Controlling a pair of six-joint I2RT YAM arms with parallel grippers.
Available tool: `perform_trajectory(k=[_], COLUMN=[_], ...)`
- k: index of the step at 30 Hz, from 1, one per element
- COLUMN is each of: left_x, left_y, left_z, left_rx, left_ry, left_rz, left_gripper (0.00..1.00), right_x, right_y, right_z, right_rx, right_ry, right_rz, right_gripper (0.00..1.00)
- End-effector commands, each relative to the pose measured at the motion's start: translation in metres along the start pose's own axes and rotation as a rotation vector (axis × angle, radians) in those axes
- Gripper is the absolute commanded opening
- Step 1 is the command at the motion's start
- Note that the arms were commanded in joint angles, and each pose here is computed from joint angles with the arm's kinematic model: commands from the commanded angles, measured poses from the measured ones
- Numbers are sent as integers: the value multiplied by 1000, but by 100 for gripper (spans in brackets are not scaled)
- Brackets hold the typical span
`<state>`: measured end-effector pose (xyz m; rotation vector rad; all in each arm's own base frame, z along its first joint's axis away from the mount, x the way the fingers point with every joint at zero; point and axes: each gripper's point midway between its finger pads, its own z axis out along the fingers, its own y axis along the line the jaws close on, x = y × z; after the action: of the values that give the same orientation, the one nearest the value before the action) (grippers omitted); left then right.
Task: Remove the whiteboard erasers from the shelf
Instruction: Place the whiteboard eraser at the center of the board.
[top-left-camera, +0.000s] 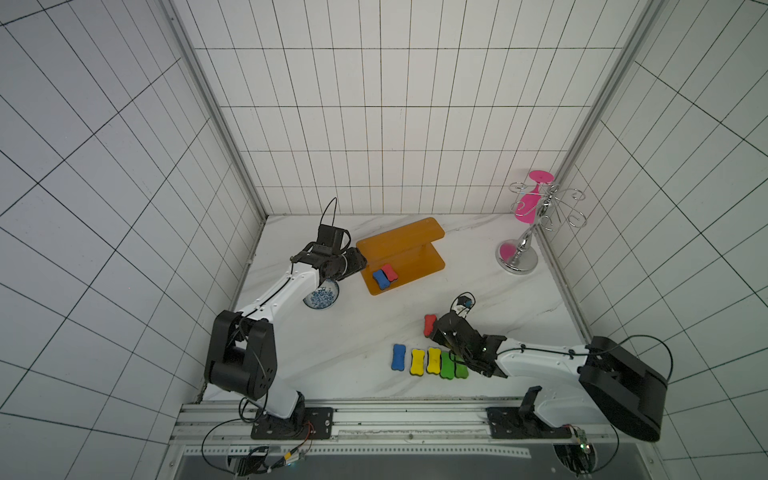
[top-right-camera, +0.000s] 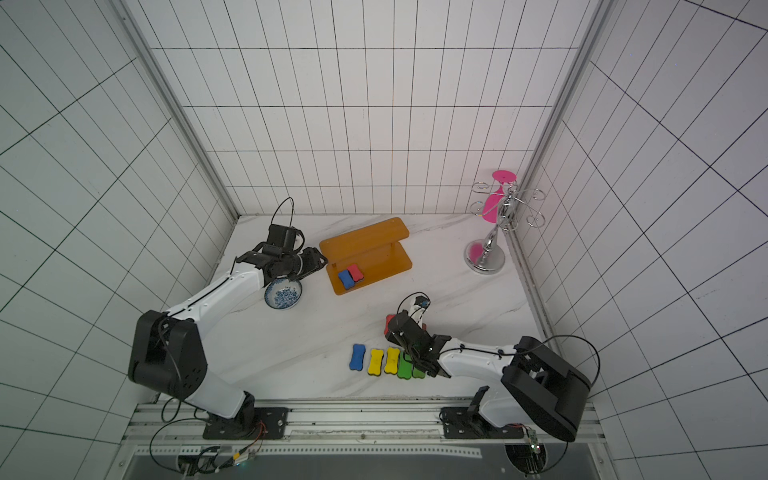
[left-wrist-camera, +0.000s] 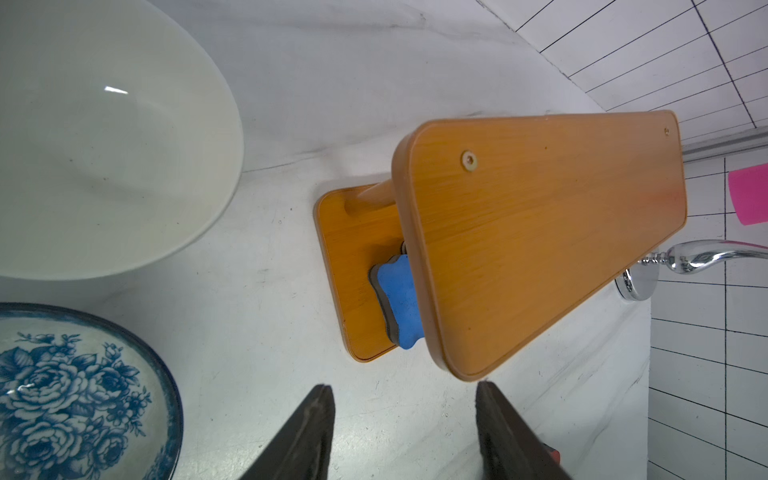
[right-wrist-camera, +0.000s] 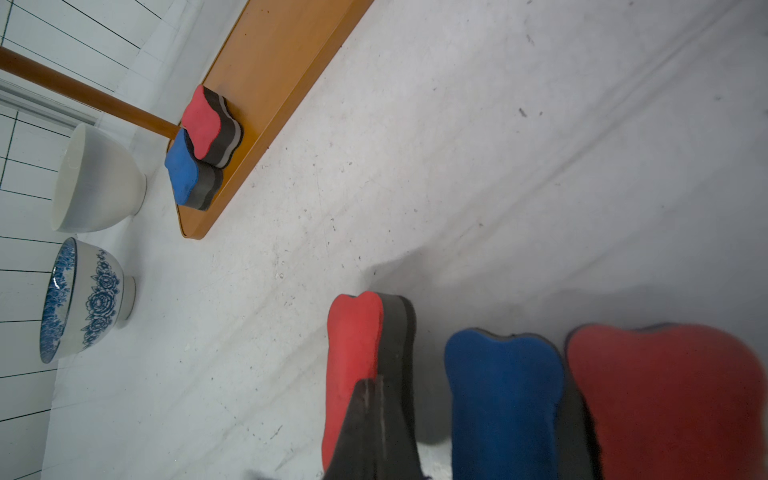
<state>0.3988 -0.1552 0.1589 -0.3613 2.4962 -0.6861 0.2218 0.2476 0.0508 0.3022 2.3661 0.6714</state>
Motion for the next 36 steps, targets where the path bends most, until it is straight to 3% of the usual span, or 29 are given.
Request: perform_trajectory(k=[1, 21, 30, 36], left_x=[-5, -4, -5, -8], left_y=[-6, -4, -6, -7], left_z=[-10, -8, -8, -9], left_rx=[25, 25, 31, 32], left_ry=[-28, -29, -33, -40], left_rz=[25, 18, 19, 19], left_gripper=[58, 58, 58, 58], right_x=[7, 17, 14, 8], right_y=[-5, -18, -15, -8], right_z=[-2, -10, -13, -20], right_rx=[16, 5, -5, -8], right_ry=[25, 64, 58, 54], right_rz=[-54, -75, -89, -123], right_gripper=[0, 0, 16, 18])
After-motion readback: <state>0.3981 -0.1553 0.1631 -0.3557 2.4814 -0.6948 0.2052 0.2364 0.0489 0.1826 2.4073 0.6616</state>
